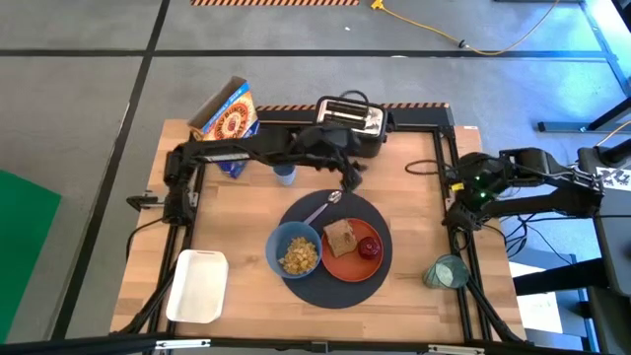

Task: Arrange a breakfast setting
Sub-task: Put the blue glass on the black table mat to the top of the orange plate

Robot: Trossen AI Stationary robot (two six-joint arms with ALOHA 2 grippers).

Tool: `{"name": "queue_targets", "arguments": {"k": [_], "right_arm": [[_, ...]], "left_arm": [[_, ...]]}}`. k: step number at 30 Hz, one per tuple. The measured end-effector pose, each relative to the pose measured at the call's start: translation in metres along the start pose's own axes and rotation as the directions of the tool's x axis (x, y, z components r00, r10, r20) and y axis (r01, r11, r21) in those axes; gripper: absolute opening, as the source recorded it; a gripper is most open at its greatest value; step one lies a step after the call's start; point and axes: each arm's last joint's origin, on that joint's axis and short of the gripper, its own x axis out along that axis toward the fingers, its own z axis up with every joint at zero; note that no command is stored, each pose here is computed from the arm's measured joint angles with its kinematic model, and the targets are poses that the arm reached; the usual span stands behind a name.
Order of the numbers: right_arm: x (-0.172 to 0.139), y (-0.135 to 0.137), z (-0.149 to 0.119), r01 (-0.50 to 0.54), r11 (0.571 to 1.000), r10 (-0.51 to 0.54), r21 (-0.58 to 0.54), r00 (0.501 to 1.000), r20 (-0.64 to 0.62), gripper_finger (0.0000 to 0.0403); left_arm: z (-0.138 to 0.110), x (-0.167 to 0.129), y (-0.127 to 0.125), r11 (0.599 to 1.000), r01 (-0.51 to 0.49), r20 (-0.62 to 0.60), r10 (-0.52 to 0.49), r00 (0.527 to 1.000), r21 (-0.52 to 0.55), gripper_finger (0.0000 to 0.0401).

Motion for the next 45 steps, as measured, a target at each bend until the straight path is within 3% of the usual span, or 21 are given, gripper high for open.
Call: {"name": "queue_targets", "arguments": {"k": [4, 7, 13, 19, 25, 32, 38, 41, 45], "right_arm": [[0.002, 0.001, -0.009, 0.032, 0.998, -0.028, 0.046, 0.996, -0.086, 0.0188], [0.007, 0.005, -0.011, 0.062, 0.998, -0.059, 0.027, 0.993, -0.098, 0.0188], [0.046, 0.016, -0.021, 0.117, 0.985, -0.143, -0.128, 0.966, -0.217, 0.0188], [0.059, 0.028, -0.038, 0.155, 0.966, -0.211, -0.209, 0.936, -0.281, 0.0188], [0.067, 0.035, -0.053, 0.242, 0.933, -0.303, -0.266, 0.927, -0.220, 0.0188], [0.083, 0.047, -0.065, 0.275, 0.921, -0.340, -0.277, 0.913, -0.224, 0.0188], [0.095, 0.047, -0.066, 0.418, 0.869, -0.466, -0.266, 0.872, -0.153, 0.0187], [0.100, 0.048, -0.066, 0.449, 0.853, -0.491, -0.268, 0.863, -0.116, 0.0169], [0.107, 0.053, -0.066, 0.440, 0.862, -0.478, -0.252, 0.871, -0.113, 0.0087]], "left_arm": [[0.013, -0.025, 0.009, 0.987, -0.144, 0.083, 0.138, 0.987, 0.069, 0.0231], [0.013, -0.029, 0.014, 0.976, -0.196, 0.075, 0.189, 0.979, 0.092, 0.0231], [-0.006, -0.021, 0.020, 0.962, -0.212, -0.095, 0.230, 0.968, 0.175, 0.0231], [-0.019, -0.015, 0.022, 0.945, -0.230, -0.197, 0.278, 0.940, 0.233, 0.0231], [-0.015, -0.014, 0.029, 0.936, -0.245, -0.176, 0.294, 0.940, 0.253, 0.0231], [-0.015, -0.014, 0.031, 0.941, -0.232, -0.187, 0.281, 0.941, 0.247, 0.0231], [-0.015, -0.014, 0.030, 0.944, -0.221, -0.190, 0.270, 0.944, 0.245, 0.0231], [-0.015, -0.014, 0.029, 0.945, -0.217, -0.191, 0.267, 0.945, 0.246, 0.0231], [-0.017, -0.014, 0.024, 0.949, -0.195, -0.196, 0.247, 0.949, 0.249, 0.0231]]}}
